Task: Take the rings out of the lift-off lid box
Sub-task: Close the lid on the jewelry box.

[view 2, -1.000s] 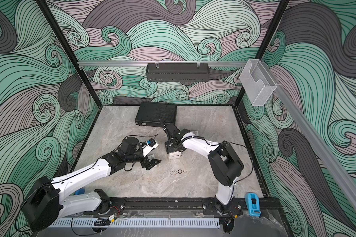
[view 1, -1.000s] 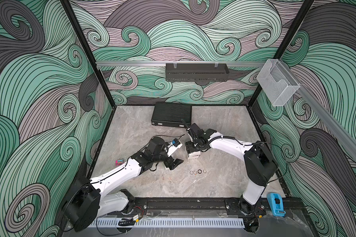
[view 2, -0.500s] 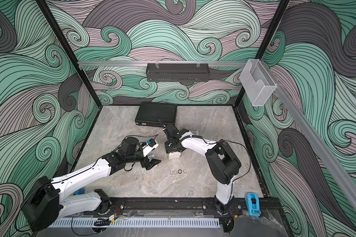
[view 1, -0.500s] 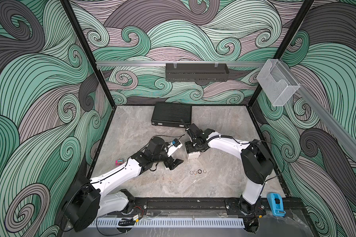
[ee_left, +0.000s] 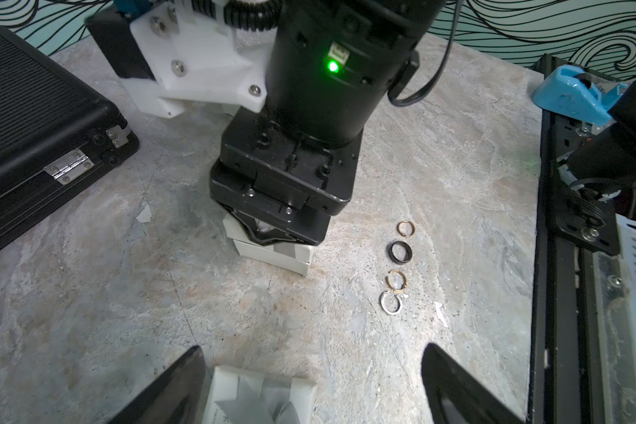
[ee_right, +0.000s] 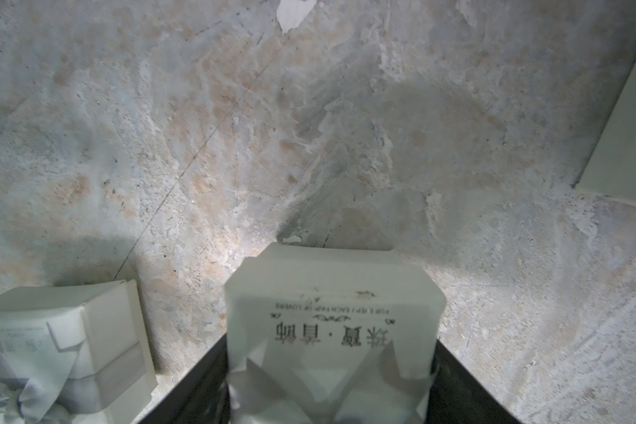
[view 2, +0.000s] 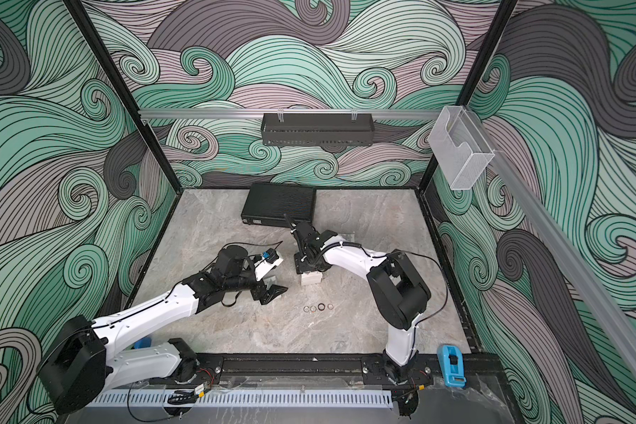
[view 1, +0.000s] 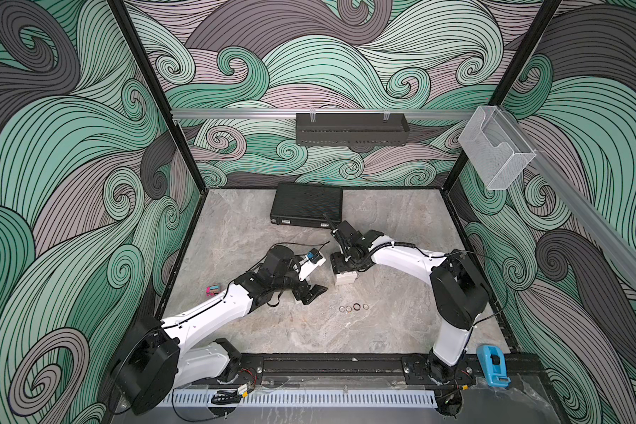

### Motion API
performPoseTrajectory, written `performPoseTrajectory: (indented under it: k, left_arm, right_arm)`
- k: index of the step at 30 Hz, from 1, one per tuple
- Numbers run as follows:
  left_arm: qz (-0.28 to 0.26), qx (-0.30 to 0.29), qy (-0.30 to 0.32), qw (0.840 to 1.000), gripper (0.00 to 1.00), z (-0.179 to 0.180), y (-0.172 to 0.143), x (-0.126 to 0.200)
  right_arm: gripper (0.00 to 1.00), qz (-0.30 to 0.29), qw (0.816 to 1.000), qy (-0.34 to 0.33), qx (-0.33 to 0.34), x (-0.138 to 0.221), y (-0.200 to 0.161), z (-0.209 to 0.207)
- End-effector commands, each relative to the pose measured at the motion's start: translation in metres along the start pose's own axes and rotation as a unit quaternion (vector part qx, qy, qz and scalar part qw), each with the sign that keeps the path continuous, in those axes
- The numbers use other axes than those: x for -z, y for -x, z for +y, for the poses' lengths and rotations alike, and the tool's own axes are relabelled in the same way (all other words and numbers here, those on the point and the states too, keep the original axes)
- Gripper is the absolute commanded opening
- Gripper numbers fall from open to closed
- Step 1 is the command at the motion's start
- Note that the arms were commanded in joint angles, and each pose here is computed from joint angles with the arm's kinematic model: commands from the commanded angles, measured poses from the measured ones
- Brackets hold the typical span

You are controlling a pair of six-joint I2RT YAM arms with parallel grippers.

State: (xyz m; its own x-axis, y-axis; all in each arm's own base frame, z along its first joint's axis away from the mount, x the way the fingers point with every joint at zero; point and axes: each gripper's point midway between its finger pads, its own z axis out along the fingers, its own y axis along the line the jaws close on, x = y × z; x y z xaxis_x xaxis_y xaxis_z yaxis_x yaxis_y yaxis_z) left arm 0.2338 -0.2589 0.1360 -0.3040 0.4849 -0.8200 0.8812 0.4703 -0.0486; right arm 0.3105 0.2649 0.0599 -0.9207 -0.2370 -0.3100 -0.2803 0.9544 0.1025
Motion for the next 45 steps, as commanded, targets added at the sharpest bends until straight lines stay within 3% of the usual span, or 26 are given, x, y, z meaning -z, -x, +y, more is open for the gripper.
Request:
performPoseTrajectory:
  k: [1,30,34,37,45]
  left_arm:
    - [-0.003,-0.005,-0.001,1.000,0.92,0.001,0.000,0.000]
    - [0.000,-0.006,0.004,1.000,0.92,0.002,-0.002,0.001]
    - [0.002,-0.006,0.005,1.000,0.92,0.003,-0.002,0.000]
    - [0.000,-0.005,0.009,1.000,0.93,0.004,0.000,0.000]
    - [0.019,0.002,0.027,0.999,0.93,0.022,0.019,-0.015]
  right_arm:
    - [0.74,0.007,1.000,0.000,-0.003,-0.001,-0.001,0.005]
    - [0.77,0.006,1.000,-0.015,-0.001,0.003,-0.006,0.001]
    - [0.84,0.010,1.000,-0.015,-0.001,0.001,-0.008,0.001]
    - [0.99,-0.001,1.000,-0.013,0.008,0.007,-0.004,0.001]
    - [0.99,-0.078,0.997,0.006,0.025,0.050,0.015,-0.013]
